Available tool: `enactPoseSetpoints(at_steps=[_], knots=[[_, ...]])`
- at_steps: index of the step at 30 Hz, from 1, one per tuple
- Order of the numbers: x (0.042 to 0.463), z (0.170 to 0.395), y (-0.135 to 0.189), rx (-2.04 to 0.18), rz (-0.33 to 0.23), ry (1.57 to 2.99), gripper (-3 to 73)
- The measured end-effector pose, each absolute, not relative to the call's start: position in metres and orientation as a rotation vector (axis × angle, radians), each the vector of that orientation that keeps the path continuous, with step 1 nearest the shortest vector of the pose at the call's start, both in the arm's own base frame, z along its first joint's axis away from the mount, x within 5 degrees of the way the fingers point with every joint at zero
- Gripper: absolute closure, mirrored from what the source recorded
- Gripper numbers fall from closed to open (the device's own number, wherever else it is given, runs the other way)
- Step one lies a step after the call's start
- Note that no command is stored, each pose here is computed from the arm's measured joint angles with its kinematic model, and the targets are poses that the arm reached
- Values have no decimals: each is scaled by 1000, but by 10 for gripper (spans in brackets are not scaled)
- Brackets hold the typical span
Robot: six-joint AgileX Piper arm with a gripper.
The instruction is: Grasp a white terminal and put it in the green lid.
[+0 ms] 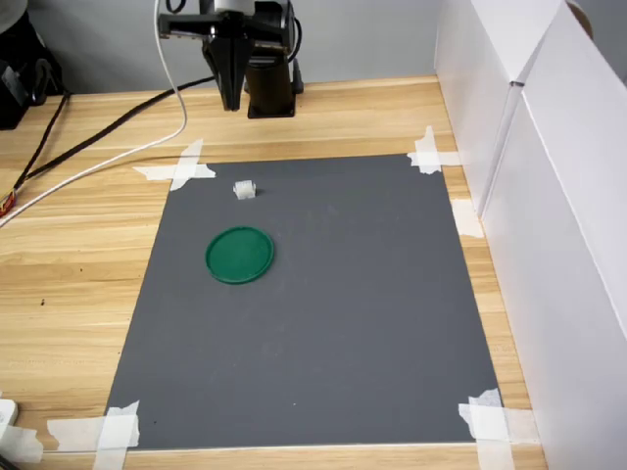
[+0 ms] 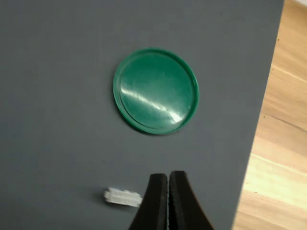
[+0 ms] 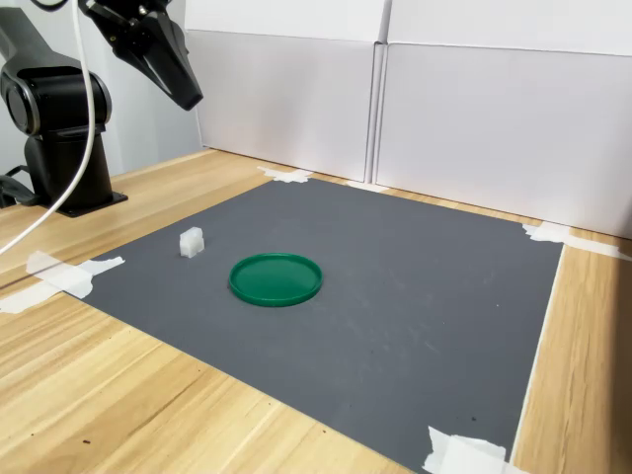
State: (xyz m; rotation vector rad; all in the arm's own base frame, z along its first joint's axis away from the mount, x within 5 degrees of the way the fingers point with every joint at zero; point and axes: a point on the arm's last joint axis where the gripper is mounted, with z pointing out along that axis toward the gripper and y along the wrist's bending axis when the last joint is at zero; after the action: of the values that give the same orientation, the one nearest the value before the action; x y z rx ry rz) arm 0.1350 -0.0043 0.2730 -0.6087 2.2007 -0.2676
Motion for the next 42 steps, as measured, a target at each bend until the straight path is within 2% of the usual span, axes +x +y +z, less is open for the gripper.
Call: enactPoseSetpoints(at_steps=[9,13,15,18,21,24,26,30,33,36,42], knots=[[165,275,-8,-972,-388,2213,710],[174,273,-7,-1166,-404,2178,710],[177,272,-5,-1225,-381,2165,710],[179,272,-2,-1315,-301,2184,710],[178,270,2,-1424,-169,2235,710],[177,268,4,-1488,-81,2274,710],[178,267,4,-1519,-75,2281,709],[179,264,0,-1601,-118,2268,683],[180,263,-2,-1657,-164,2243,630],[185,262,-4,-1691,-206,2218,537],[197,256,-9,-1653,-272,2228,245]])
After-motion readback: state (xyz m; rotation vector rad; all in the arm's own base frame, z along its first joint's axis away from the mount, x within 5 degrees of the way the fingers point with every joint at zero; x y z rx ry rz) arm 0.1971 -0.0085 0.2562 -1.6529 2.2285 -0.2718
